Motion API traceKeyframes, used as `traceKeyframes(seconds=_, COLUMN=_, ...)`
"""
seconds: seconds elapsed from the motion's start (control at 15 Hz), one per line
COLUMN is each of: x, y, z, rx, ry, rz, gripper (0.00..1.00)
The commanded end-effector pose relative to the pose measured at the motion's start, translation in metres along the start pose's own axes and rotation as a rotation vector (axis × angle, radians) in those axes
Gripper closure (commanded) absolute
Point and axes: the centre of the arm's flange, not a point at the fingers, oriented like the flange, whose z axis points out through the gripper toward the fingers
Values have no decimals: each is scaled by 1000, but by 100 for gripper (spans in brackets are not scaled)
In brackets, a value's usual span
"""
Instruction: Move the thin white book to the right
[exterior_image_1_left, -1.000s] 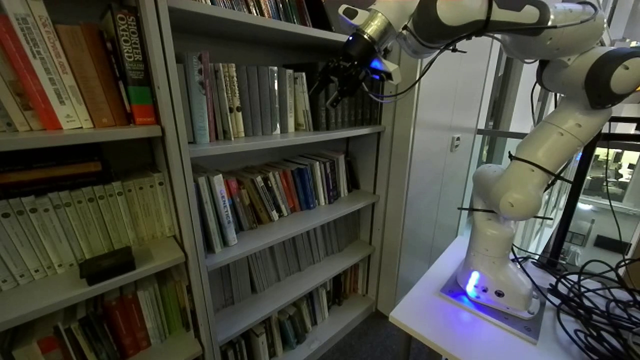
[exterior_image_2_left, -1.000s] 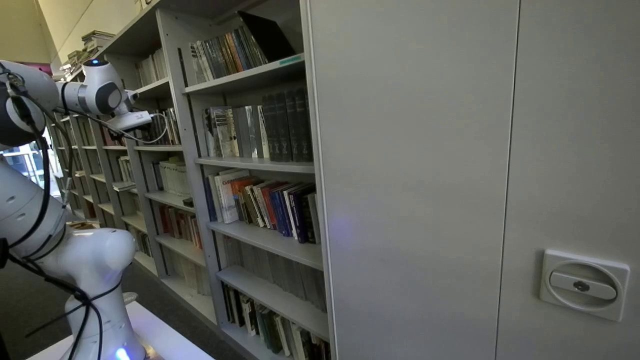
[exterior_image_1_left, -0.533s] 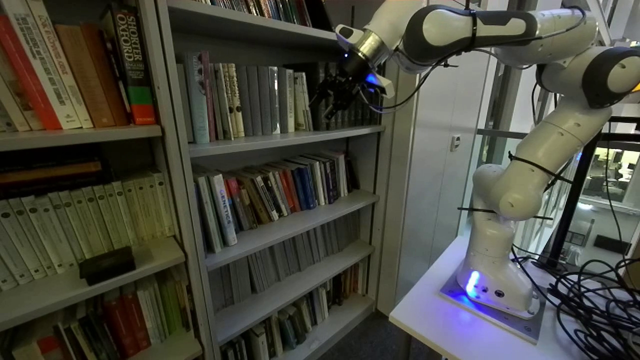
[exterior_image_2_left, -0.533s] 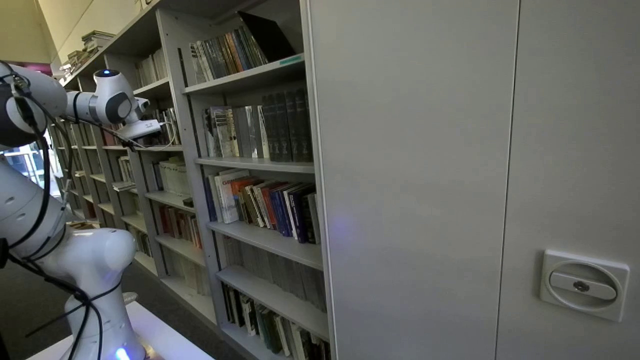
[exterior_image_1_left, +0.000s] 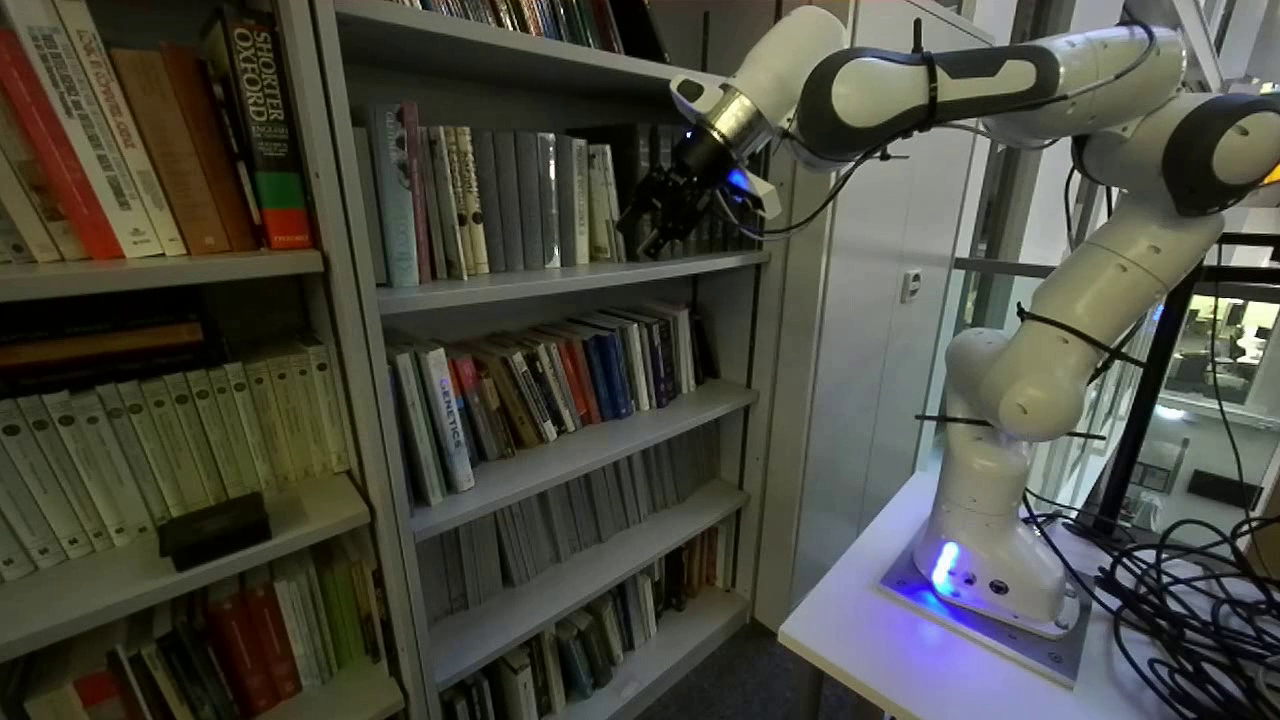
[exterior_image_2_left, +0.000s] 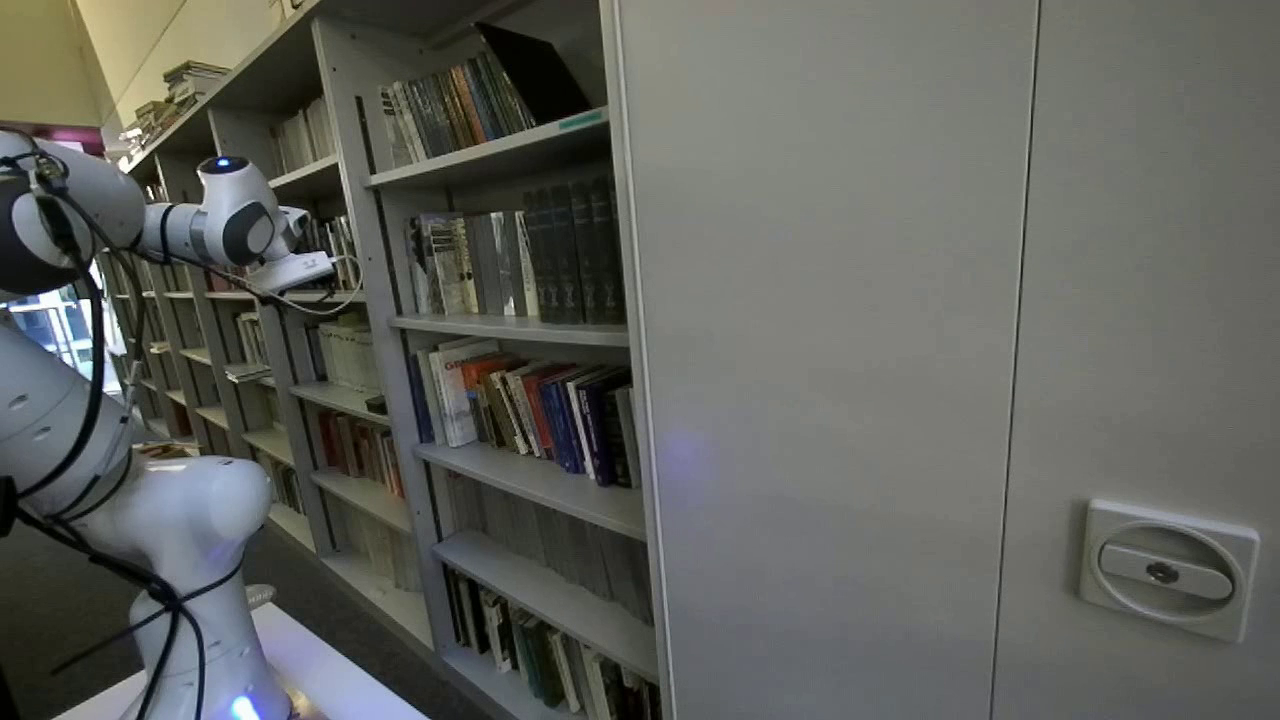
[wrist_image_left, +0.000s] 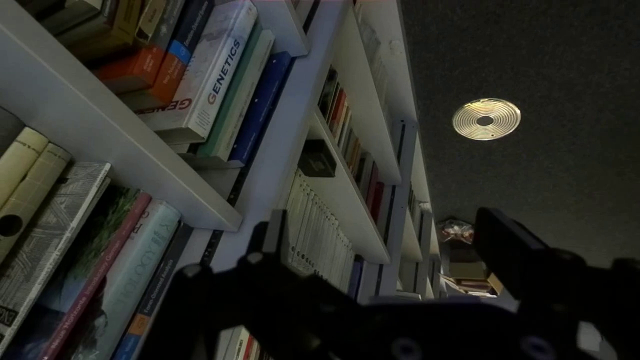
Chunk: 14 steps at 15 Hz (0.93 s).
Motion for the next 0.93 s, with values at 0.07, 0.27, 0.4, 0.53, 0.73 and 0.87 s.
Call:
traceKeyframes(seconds=0.07, x=-18, y=1, z=11, rx=-54, ry=-3, rz=-59, gripper=0)
traceKeyframes(seconds=0.27, x=-26, y=3, z=21, rx=-77, ry=-19, rz=-80, gripper=0)
traceKeyframes(seconds=0.4, x=-29, y=5, z=27, rx=-88, ry=-25, rz=-93, gripper=0)
traceKeyframes(seconds=0.53, x=-32, y=8, z=34, rx=-96, ry=-32, rz=-104, gripper=0)
traceKeyframes(seconds=0.73, x=-32, y=14, z=45, rx=-106, ry=-42, rz=-121, gripper=0)
traceKeyframes(seconds=0.87, x=-30, y=19, z=52, rx=-125, ry=-58, rz=-138, gripper=0)
